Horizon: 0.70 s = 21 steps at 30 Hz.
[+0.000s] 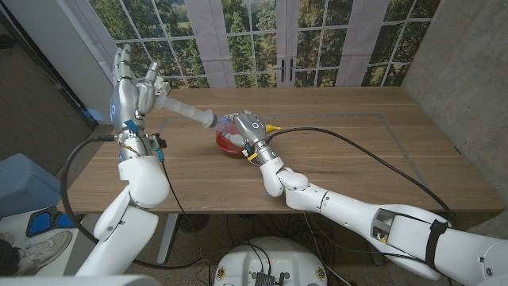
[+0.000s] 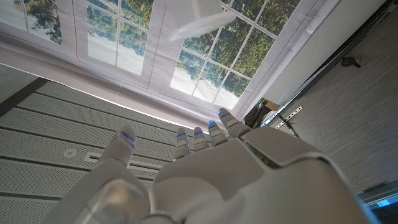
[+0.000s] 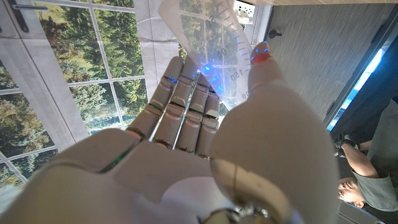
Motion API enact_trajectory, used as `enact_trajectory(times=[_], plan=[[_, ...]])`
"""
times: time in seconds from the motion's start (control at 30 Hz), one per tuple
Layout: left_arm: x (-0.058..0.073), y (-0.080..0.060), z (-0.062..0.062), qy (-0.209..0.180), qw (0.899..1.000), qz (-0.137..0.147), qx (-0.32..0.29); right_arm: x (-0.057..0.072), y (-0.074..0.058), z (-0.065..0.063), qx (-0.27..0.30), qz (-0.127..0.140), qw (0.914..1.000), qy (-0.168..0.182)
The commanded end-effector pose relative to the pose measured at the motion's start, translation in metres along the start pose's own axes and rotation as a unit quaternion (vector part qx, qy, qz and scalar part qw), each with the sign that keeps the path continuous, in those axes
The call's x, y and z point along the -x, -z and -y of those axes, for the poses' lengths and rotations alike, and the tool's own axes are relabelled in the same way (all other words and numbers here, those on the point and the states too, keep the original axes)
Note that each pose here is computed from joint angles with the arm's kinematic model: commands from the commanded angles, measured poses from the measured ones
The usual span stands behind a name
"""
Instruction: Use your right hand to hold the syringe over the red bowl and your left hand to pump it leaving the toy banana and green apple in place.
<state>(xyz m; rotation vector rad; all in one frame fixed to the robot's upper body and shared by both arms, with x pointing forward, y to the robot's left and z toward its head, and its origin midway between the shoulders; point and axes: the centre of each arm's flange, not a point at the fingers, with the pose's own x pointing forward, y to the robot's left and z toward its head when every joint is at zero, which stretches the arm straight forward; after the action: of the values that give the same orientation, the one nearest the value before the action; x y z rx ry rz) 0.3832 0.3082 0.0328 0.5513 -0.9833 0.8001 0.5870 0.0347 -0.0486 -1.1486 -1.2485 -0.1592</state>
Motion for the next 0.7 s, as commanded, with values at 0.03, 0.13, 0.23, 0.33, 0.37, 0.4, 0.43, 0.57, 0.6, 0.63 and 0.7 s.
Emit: enact_trajectory(times=[0.03,0.13,0.23,0.33,0.37,0.4,0.43,0.57,0.6,0.63,0.7], plan=[[-0.011,0.006,0.006,0.026,0.998,-0.050,-0.030,0.007,-0.007,0.000,-0.003,0.028,0.9996,0.004],[-0.012,0.005,0.008,0.023,0.997,-0.056,-0.051,0.006,-0.009,-0.001,-0.004,0.033,0.9994,0.004],[-0.012,0.003,0.011,0.021,0.995,-0.059,-0.074,0.004,-0.011,-0.001,-0.005,0.037,0.9993,0.004],[-0.011,0.002,0.012,0.015,0.994,-0.059,-0.091,0.003,-0.013,0.000,-0.008,0.041,0.9991,0.007],[-0.011,0.002,0.013,0.013,0.993,-0.060,-0.096,0.002,-0.013,0.000,-0.011,0.040,0.9991,0.006],[-0.010,0.001,0.013,0.006,0.992,-0.061,-0.107,0.002,-0.013,0.001,-0.011,0.041,0.9991,0.006],[-0.010,0.002,0.013,0.006,0.992,-0.060,-0.109,0.002,-0.014,0.001,-0.009,0.042,0.9990,0.008],[-0.011,0.001,0.016,0.006,0.990,-0.067,-0.125,0.001,-0.015,0.001,-0.013,0.044,0.9989,0.009],[-0.010,0.001,0.017,0.004,0.990,-0.066,-0.128,0.001,-0.015,0.002,-0.011,0.045,0.9989,0.011],[-0.010,0.001,0.018,0.002,0.989,-0.067,-0.134,0.001,-0.015,0.003,-0.014,0.045,0.9988,0.011],[-0.011,0.000,0.019,0.002,0.987,-0.069,-0.145,0.001,-0.017,0.004,-0.014,0.046,0.9988,0.012]])
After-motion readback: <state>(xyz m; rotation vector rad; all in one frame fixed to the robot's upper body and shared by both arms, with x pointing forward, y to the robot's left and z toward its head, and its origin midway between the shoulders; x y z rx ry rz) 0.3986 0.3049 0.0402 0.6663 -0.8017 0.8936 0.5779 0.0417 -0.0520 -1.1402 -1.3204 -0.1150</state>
